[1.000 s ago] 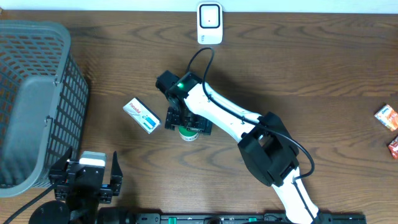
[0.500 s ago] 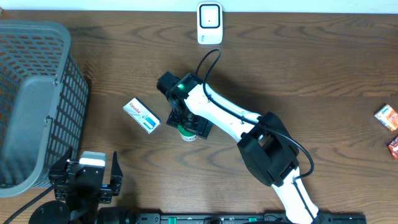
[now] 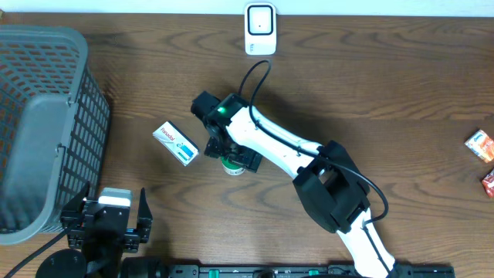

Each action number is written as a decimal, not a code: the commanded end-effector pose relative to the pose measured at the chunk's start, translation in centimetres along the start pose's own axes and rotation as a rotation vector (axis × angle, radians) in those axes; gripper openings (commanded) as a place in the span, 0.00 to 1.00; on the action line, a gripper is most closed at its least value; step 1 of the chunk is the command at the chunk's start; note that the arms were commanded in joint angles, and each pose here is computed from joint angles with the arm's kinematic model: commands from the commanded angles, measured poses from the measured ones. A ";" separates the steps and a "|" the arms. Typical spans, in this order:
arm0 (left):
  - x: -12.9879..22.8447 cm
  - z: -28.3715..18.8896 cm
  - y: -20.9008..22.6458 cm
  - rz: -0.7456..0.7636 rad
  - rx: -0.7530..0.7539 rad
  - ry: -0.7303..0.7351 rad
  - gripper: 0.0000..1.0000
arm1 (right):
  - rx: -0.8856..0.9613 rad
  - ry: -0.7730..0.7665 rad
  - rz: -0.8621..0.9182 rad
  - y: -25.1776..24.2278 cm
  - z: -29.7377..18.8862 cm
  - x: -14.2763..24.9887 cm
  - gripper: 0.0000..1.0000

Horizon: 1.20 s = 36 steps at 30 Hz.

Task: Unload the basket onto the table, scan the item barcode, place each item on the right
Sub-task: 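Lower the right gripper around the green-capped jar and adjust grip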

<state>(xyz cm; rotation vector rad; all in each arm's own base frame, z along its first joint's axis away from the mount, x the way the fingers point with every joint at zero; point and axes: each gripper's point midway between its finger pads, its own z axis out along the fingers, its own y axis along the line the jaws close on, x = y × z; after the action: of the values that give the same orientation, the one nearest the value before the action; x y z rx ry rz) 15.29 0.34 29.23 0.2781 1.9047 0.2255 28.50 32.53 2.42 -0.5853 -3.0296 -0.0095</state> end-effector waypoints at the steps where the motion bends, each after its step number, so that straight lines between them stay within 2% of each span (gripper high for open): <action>1: 0.0 0.0 0.0 -0.012 0.003 0.002 0.86 | 0.011 -0.021 -0.027 -0.1 0.3 0.3 0.94; 11: 0.0 0.0 0.0 -0.012 0.002 0.003 0.86 | 0.035 -0.012 -0.032 -0.1 2.0 0.1 0.92; 20: 0.0 0.0 0.0 -0.012 0.002 0.003 0.86 | 0.018 -0.018 -0.211 0.4 2.0 0.0 0.89; 26: 0.0 0.0 0.0 -0.012 0.002 0.003 0.86 | 0.020 -0.016 -0.263 0.3 2.0 0.0 0.73; 28: 0.0 0.0 0.0 -0.012 0.002 0.003 0.86 | 0.021 -0.016 -0.263 0.3 2.0 0.0 0.72; 33: 0.0 0.0 0.0 -0.012 0.002 0.003 0.86 | 0.021 -0.016 -0.285 0.3 2.0 0.0 0.60; 36: 0.0 0.0 0.0 -0.012 0.003 0.002 0.86 | 0.027 -0.012 -0.288 0.2 2.0 0.1 0.58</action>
<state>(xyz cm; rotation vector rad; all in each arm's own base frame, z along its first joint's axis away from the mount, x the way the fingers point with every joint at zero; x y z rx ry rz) 15.29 0.34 29.23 0.2781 1.9047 0.2255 28.68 33.13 1.15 -0.1847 -3.0920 -0.0249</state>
